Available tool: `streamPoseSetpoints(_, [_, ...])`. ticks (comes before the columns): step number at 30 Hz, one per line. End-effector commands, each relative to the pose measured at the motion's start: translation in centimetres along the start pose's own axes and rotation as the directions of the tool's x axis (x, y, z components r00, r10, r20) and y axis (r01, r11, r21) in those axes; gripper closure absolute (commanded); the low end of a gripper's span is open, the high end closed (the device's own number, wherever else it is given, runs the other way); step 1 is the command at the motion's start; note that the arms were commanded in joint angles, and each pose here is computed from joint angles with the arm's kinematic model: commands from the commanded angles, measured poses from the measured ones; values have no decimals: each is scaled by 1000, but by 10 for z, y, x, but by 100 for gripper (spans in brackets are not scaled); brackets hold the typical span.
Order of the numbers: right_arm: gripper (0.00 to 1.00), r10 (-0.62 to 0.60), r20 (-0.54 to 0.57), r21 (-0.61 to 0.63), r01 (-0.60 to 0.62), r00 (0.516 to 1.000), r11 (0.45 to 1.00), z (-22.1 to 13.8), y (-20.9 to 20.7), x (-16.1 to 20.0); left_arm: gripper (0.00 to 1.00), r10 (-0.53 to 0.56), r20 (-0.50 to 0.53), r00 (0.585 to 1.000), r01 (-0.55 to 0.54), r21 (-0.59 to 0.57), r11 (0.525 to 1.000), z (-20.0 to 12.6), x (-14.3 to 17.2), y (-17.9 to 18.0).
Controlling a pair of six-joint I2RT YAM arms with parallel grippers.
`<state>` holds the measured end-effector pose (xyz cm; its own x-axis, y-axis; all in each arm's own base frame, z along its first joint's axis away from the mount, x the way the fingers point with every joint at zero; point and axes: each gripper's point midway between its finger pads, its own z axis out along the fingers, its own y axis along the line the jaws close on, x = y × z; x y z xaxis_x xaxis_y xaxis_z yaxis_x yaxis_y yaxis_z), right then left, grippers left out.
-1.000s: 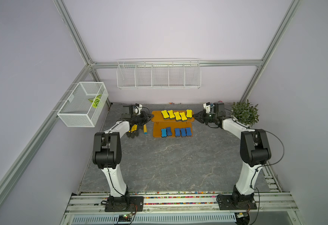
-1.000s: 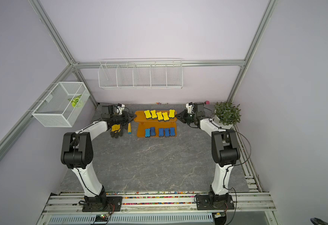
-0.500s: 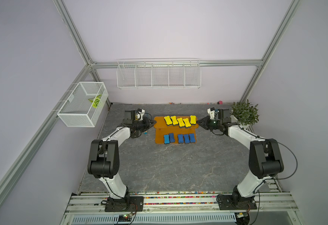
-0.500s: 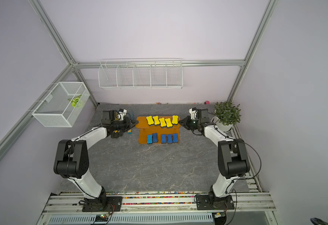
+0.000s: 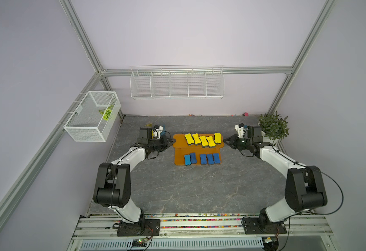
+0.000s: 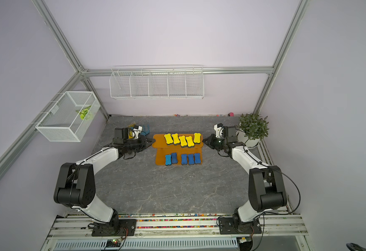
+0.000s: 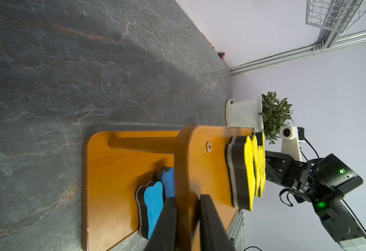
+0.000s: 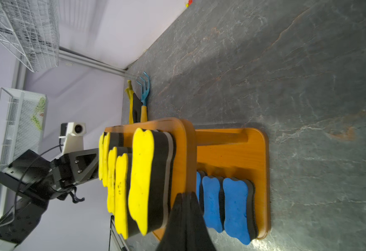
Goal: Remove the whiteboard erasers from the shelf
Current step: Move the shelf to the center of the board.
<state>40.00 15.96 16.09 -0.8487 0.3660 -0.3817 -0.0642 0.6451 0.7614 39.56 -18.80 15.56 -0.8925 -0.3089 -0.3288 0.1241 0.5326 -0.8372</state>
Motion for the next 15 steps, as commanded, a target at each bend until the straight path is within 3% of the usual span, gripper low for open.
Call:
streamPoseSetpoints(1, [96, 21, -75, 37, -18, 997, 999, 1, -13, 28, 100, 66, -14, 998, -66, 7, 998, 4, 13, -9])
streamPoseSetpoints(9, [95, 17, -73, 45, -13, 997, 999, -2, -15, 31, 100, 83, -11, 996, -84, -24, 996, 2, 16, -6])
streamPoseSetpoints(15, [81, 29, -66, 36, -27, 997, 999, -7, -17, 27, 100, 81, -20, 997, -81, -25, 996, 4, 16, -4])
